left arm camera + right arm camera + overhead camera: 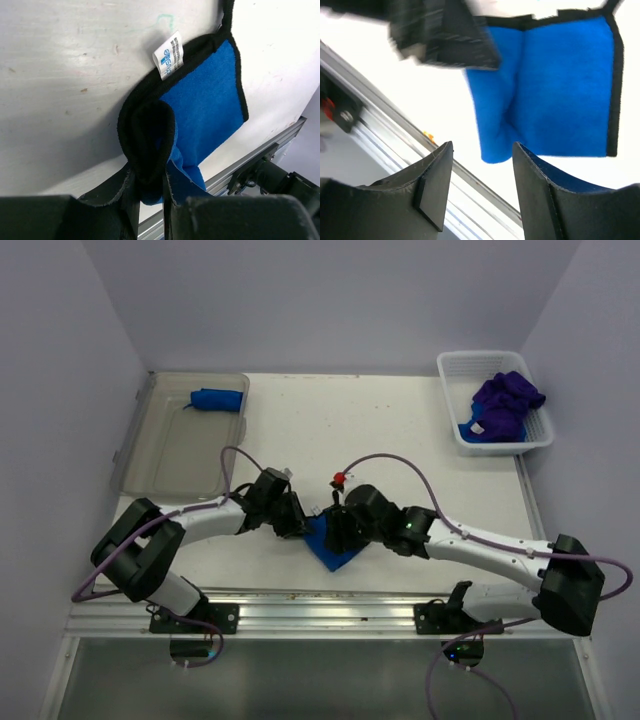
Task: Roll the towels
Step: Roll the towel
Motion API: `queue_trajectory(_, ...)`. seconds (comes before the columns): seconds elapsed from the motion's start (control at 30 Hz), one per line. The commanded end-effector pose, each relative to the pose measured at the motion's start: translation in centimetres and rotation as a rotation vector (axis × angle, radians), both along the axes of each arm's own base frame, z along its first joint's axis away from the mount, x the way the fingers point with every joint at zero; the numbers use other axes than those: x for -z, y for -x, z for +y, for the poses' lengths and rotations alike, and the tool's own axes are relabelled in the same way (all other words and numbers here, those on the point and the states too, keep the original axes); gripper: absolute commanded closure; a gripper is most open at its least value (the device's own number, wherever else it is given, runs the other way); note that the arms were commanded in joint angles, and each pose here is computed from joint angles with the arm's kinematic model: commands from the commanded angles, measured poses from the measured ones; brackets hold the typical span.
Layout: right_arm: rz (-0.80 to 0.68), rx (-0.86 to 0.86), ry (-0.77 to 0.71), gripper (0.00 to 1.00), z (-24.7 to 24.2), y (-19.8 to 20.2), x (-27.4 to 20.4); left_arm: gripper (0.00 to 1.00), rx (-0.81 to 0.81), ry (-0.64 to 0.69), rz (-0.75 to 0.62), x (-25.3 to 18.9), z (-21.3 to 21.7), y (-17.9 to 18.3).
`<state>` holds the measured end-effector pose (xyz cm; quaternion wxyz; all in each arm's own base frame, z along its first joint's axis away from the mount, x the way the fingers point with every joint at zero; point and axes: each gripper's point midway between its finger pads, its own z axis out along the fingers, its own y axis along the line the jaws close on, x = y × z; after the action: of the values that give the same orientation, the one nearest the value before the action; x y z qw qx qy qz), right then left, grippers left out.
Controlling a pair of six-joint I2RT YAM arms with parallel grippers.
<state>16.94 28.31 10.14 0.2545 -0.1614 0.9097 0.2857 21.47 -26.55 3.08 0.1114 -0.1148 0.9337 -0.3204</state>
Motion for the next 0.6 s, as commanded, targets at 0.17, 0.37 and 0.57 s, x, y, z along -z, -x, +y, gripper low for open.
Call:
queue_trajectory(0.17, -0.484, -0.075, 0.581, 0.44, -0.6, 0.4, -0.2, 0.78, 0.003, -0.031, 0.026, 0.0, 0.1, 0.1)
queue_trajectory(0.37, -0.635, -0.193, 0.728, 0.44, 2.7, 2.7, 2.1, 0.77, -0.002, -0.037, 0.027, -0.1, 0.3, 0.1)
queue_trajectory(0.57, -0.715, -0.177, 0.814, 0.49, 3.6, 1.7, 4.0, 0.77, -0.001, -0.032, 0.031, -0.2, 0.2, 0.2)
